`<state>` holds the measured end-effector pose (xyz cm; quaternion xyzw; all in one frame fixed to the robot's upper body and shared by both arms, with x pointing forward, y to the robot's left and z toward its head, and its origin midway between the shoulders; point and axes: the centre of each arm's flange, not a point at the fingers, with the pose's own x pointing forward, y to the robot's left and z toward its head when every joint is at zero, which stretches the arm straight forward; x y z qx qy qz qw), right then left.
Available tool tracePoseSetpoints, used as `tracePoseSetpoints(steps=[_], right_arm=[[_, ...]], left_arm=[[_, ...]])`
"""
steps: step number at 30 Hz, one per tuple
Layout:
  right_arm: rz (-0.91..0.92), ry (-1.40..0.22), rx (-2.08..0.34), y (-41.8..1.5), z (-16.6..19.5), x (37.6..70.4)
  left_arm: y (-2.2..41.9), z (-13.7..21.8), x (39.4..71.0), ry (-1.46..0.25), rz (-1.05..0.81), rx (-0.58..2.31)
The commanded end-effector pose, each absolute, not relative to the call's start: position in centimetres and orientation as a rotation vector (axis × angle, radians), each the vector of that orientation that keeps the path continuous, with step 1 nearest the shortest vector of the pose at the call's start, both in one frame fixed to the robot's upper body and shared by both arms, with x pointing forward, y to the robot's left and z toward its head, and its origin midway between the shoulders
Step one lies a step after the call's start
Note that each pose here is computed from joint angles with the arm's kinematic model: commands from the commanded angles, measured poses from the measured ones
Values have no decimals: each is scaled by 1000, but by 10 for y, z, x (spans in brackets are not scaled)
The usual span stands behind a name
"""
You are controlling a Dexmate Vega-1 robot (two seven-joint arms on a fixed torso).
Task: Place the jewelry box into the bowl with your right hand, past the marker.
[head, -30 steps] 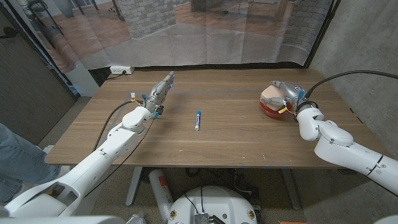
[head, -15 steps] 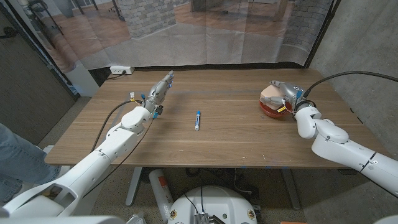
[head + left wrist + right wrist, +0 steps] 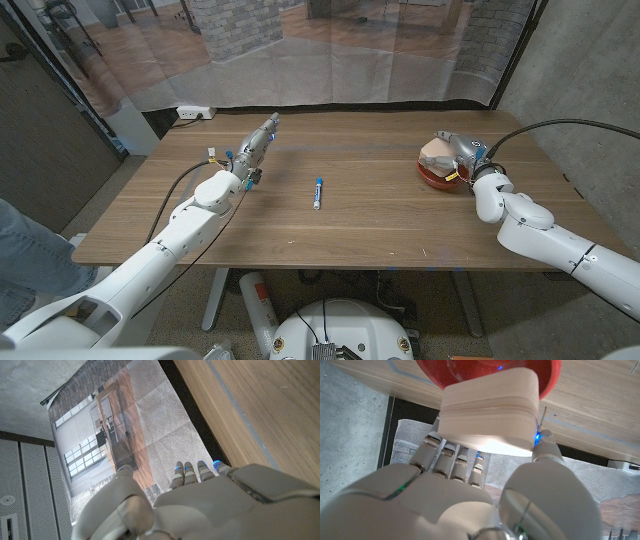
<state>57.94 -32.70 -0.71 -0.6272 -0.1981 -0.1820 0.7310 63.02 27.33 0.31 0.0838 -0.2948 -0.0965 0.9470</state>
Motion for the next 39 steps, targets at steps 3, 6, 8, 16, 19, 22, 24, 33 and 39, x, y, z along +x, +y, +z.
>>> tracePoseSetpoints(steps=[3, 6, 8, 16, 19, 22, 24, 33, 39], right_arm=[[-391, -403, -1369, -332, -15, 594], [-389, -387, -1369, -334, -19, 595], [-387, -379, -1368, -336, -21, 595], [-387, -353, -1359, -341, -27, 598], [-388, -346, -1354, -343, -30, 599], [-385, -341, -1351, -343, -32, 602], [-383, -333, -1349, -344, -34, 604], [-390, -326, -1334, -345, -38, 608], [-389, -329, -1332, -344, -37, 610]], left_arm=[[277, -1, 626, -594, -180, 166], [279, -2, 626, -591, -177, 166], [279, -3, 626, -588, -175, 166], [278, -4, 626, -584, -177, 164], [278, -4, 626, -583, -178, 165], [277, -4, 627, -580, -179, 168], [277, -5, 627, -578, -180, 167], [276, -4, 626, -574, -178, 174], [276, -4, 626, -573, -179, 177]])
